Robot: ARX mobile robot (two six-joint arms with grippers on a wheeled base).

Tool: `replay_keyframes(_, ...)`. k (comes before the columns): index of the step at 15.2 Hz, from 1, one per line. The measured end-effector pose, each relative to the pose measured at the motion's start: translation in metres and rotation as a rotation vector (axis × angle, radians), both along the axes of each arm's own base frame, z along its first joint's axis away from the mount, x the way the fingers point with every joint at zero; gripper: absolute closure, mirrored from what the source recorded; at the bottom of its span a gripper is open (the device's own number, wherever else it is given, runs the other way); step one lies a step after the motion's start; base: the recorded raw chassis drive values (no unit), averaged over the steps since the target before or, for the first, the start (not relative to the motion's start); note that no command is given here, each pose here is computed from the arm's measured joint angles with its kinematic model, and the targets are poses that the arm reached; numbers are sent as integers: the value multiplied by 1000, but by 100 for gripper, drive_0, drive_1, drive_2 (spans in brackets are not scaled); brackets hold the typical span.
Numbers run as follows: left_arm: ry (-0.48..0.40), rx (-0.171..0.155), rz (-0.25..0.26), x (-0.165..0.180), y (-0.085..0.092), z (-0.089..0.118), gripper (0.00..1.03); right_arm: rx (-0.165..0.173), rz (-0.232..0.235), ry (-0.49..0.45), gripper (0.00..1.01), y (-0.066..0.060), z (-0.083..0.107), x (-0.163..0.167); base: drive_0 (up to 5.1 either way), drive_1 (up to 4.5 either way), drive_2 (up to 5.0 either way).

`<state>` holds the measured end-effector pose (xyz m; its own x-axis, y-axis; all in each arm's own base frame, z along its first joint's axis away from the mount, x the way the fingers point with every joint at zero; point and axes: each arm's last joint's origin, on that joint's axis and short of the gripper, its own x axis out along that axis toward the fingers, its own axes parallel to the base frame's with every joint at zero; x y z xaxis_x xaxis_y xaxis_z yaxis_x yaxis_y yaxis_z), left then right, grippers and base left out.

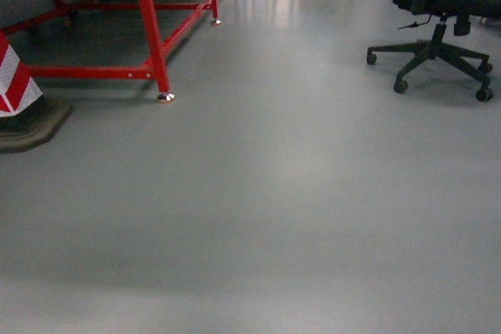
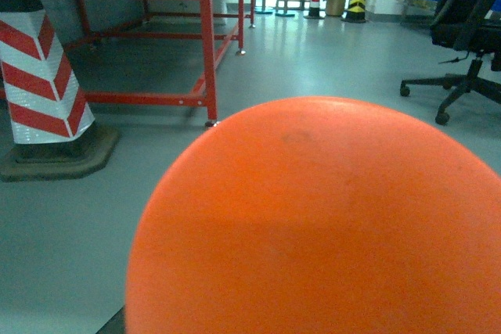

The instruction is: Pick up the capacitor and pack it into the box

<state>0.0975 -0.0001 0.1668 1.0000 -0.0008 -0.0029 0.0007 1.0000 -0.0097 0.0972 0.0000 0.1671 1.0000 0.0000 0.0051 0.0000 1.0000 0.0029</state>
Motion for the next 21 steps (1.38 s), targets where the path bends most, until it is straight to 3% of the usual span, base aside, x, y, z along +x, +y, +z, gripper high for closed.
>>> replay_keyframes(21, 0, 0, 0, 0, 0, 0, 59, 0, 0, -1, 3, 0, 0, 0, -497, 275, 204)
